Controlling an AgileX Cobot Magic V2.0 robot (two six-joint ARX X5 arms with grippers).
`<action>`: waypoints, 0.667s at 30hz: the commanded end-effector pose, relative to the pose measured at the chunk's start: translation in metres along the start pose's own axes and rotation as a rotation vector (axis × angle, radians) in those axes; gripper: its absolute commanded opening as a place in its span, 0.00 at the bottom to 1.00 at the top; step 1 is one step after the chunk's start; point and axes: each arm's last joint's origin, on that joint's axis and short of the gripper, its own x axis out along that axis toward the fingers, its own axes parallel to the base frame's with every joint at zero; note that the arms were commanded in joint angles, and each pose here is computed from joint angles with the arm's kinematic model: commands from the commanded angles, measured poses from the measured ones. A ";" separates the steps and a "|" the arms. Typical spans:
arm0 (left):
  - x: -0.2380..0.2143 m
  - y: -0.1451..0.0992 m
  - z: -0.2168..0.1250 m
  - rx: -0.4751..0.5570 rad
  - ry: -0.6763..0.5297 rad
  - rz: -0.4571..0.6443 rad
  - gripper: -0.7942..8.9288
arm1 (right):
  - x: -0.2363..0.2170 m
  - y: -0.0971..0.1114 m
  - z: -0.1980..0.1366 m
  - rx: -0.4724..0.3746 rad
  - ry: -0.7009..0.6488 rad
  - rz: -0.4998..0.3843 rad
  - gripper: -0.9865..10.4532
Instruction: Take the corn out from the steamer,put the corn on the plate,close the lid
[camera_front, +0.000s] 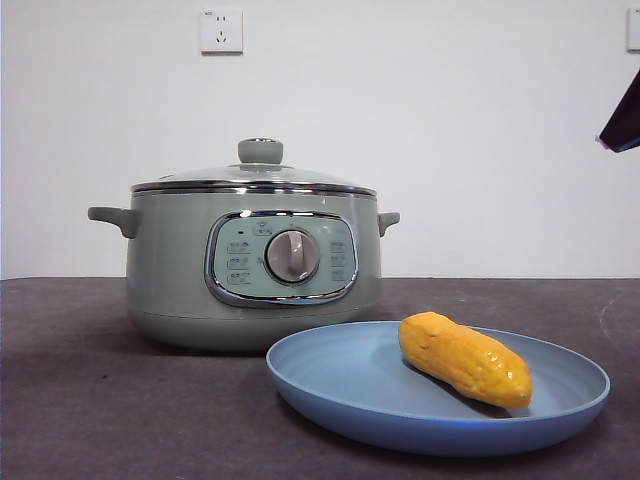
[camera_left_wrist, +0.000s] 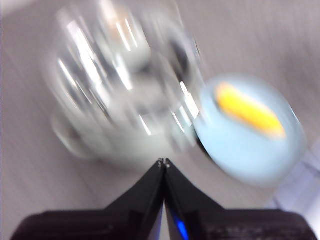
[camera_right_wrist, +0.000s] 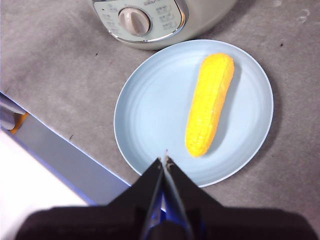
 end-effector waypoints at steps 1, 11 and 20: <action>-0.017 0.006 0.006 0.099 -0.237 0.090 0.08 | 0.001 -0.001 -0.001 -0.007 0.003 -0.004 0.09; -0.013 0.010 -0.070 0.127 -0.544 0.435 0.08 | 0.001 -0.001 -0.001 -0.007 0.002 -0.006 0.09; 0.033 0.004 -0.166 0.001 -0.453 0.509 0.08 | 0.001 -0.001 -0.001 -0.007 0.002 -0.006 0.09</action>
